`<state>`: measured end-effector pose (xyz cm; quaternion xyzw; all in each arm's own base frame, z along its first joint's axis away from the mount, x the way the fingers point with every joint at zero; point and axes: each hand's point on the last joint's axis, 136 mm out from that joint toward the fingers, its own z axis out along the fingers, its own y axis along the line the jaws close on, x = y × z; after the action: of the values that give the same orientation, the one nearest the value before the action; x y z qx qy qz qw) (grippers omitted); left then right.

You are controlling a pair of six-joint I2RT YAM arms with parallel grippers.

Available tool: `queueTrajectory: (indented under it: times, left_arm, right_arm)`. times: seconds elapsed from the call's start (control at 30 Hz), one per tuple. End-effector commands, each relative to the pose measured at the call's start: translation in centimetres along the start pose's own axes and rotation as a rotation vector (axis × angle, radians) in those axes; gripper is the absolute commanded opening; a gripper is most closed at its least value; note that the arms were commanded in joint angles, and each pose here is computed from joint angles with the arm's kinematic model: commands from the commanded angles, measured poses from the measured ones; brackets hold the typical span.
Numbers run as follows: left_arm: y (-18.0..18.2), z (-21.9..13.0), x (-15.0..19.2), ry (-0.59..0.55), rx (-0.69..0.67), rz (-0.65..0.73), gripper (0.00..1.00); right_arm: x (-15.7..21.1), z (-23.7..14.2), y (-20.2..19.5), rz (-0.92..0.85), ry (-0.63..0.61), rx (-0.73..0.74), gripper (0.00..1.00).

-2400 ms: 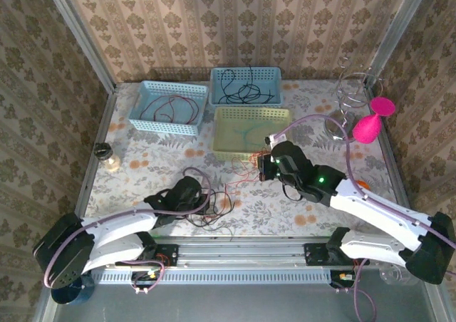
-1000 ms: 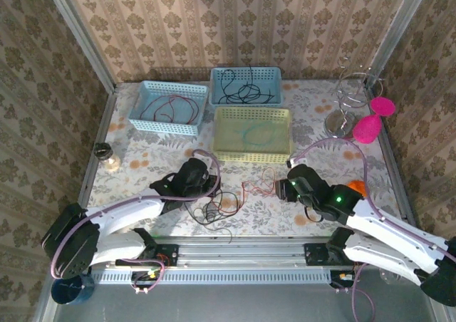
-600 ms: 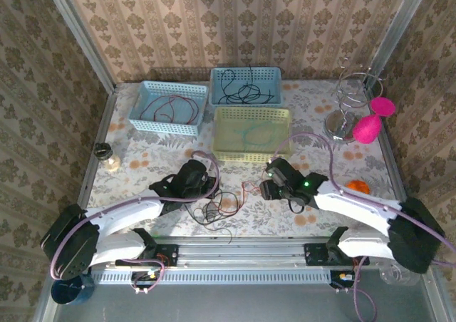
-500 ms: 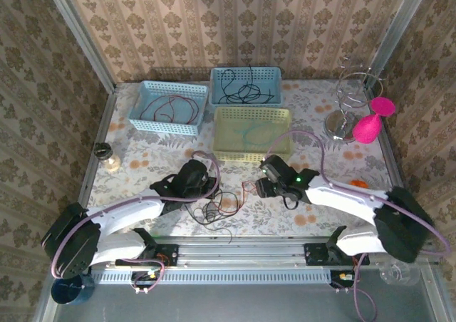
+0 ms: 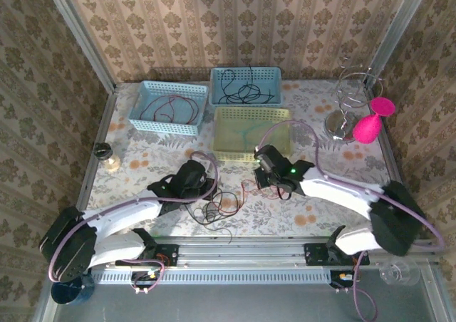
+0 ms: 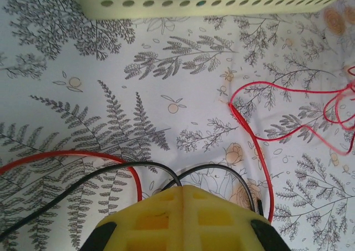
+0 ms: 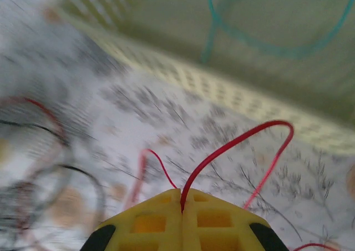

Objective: Untangle the cables

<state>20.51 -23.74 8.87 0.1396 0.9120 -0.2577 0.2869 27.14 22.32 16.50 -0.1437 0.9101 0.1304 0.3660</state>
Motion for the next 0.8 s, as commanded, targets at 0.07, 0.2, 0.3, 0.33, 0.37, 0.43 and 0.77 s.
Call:
queueTrajectory:
  times: [0.07,0.2,0.3,0.33,0.37,0.43,0.77]
  left_arm:
    - [-1.9,-2.1,-3.1,-0.070,0.052,0.052,0.00]
    - [-3.8,-4.0,-5.1,-0.120,0.118,0.098,0.00]
    - [-5.9,-6.5,-7.2,-0.181,0.184,0.148,0.00]
    - [-6.6,-7.6,-8.0,-0.204,0.206,0.165,0.12]
    - [-7.5,-8.6,-8.8,-0.225,0.232,0.186,0.35]
    - [-9.5,-10.8,-10.3,-0.269,0.302,0.236,0.51]
    - [-17.0,-10.9,-10.5,-0.308,0.586,0.507,0.79]
  right_arm:
    - [-6.0,-9.2,0.9,-0.028,-0.202,-0.085,0.00]
    - [-10.1,-15.4,2.0,-0.059,-0.341,-0.176,0.00]
    - [-12.1,-18.4,3.1,-0.097,-0.408,-0.242,0.00]
    - [-12.5,-18.9,3.4,-0.106,-0.414,-0.251,0.00]
    - [-12.8,-19.2,3.5,-0.109,-0.417,-0.255,0.00]
    - [-13.1,-19.4,3.9,-0.111,-0.419,-0.273,0.00]
    - [-14.5,-22.4,5.1,-0.071,-0.471,-0.374,0.00]
